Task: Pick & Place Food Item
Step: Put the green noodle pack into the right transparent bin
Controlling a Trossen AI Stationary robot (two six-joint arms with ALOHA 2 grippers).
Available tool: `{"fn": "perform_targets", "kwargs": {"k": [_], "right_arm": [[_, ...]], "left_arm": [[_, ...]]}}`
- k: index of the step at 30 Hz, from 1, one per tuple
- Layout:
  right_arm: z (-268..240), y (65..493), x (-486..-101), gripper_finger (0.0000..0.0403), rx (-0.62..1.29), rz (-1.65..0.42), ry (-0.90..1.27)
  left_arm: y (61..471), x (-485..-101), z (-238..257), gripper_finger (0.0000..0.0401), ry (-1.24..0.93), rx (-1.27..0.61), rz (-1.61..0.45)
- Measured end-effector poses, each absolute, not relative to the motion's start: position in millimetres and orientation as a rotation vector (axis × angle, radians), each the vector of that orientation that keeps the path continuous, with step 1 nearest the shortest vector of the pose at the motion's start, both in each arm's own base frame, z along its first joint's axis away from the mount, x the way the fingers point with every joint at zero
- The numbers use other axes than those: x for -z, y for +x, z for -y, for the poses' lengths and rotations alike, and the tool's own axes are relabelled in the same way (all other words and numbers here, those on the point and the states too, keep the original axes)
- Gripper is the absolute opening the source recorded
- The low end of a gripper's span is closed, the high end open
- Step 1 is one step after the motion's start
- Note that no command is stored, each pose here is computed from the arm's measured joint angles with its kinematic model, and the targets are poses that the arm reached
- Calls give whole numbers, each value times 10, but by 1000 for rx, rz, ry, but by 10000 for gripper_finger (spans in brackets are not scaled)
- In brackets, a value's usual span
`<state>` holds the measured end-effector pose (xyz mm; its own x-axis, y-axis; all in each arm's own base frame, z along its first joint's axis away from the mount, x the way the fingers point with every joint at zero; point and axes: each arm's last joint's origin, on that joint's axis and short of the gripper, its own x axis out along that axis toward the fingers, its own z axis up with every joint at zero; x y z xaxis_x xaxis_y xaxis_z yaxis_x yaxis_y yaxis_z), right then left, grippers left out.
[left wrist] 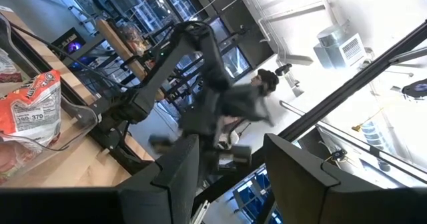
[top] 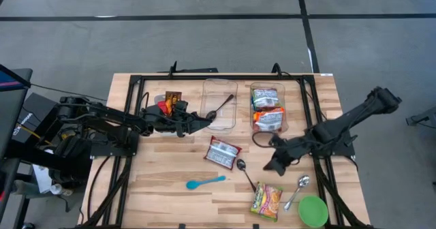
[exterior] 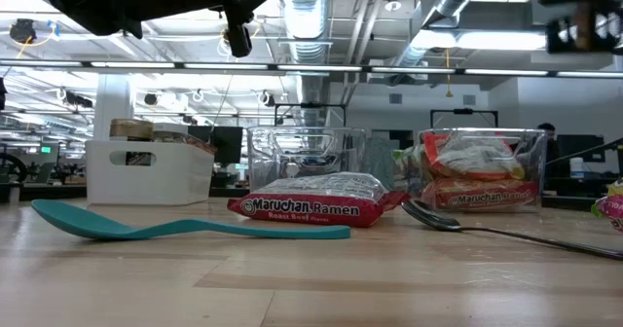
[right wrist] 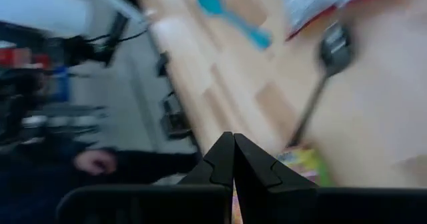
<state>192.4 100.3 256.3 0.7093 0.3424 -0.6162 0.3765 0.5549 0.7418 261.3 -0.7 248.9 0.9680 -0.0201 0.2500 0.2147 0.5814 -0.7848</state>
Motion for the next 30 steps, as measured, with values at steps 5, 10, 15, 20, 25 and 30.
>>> {"fn": "perform_targets", "kwargs": {"k": [5,10,15,20,25,30], "right_arm": [[-1082,1794,-2138,0,-28,-870,1152],[-1154,1662,-1961,0,18,-963,1194],[-1187,1561,-1841,0,107,-1044,1227],[-1175,1456,-1729,0,241,-1121,1260],[-1217,1396,-1698,0,283,-1161,1272],[-1288,1389,-1616,0,324,-1190,1263]], "left_arm": [[2613,-2489,6,163,-942,138,224],[2613,-2489,7,163,-943,138,224],[2613,-2489,7,163,-943,138,224],[2613,-2489,7,163,-942,138,224],[2613,-2489,7,163,-943,139,224],[2613,-2489,7,163,-942,138,224]]}}
